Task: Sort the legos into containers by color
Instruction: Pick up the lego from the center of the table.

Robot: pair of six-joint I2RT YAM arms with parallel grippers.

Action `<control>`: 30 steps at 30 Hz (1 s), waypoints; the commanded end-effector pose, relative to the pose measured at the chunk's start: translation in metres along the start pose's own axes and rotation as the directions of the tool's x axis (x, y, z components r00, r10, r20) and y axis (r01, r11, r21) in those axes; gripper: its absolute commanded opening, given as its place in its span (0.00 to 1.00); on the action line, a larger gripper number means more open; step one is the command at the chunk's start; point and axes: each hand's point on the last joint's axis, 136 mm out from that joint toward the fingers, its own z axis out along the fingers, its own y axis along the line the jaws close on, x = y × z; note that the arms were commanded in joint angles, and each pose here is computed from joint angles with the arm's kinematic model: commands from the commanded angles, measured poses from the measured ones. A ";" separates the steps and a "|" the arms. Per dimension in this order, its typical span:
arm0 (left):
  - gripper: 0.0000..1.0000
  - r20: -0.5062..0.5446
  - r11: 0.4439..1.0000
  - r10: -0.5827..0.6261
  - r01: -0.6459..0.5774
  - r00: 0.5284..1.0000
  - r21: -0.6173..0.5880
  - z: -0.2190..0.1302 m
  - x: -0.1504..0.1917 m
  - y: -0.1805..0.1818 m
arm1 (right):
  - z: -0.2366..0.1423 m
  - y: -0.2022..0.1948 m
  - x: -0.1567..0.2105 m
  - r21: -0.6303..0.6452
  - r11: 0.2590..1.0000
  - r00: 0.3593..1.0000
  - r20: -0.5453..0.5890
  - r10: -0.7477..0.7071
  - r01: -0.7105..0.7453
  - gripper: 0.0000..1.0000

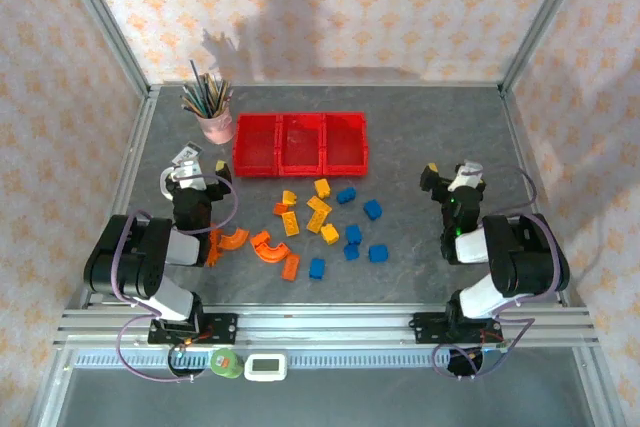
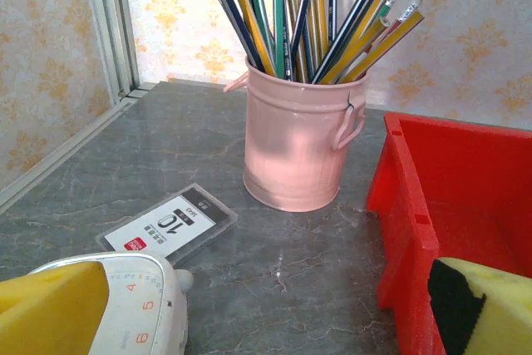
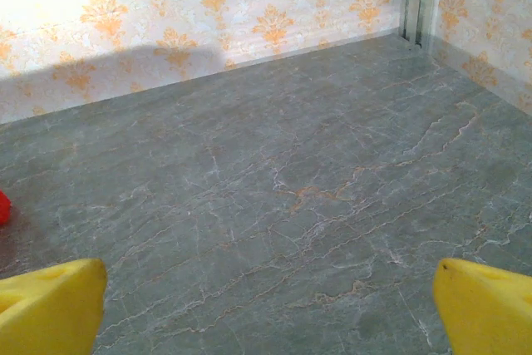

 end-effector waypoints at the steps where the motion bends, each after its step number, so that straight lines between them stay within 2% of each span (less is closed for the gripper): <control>1: 0.99 0.045 1.000 -0.010 0.011 0.999 -0.017 -0.001 -0.010 0.004 | 0.001 0.005 -0.015 -0.015 1.000 0.999 0.051 -0.006 0.007 1.00; 30: 0.99 0.039 1.000 -0.006 0.006 0.999 -0.006 -0.001 -0.009 0.002 | 0.001 0.005 -0.015 -0.017 1.000 0.999 0.051 -0.007 0.007 1.00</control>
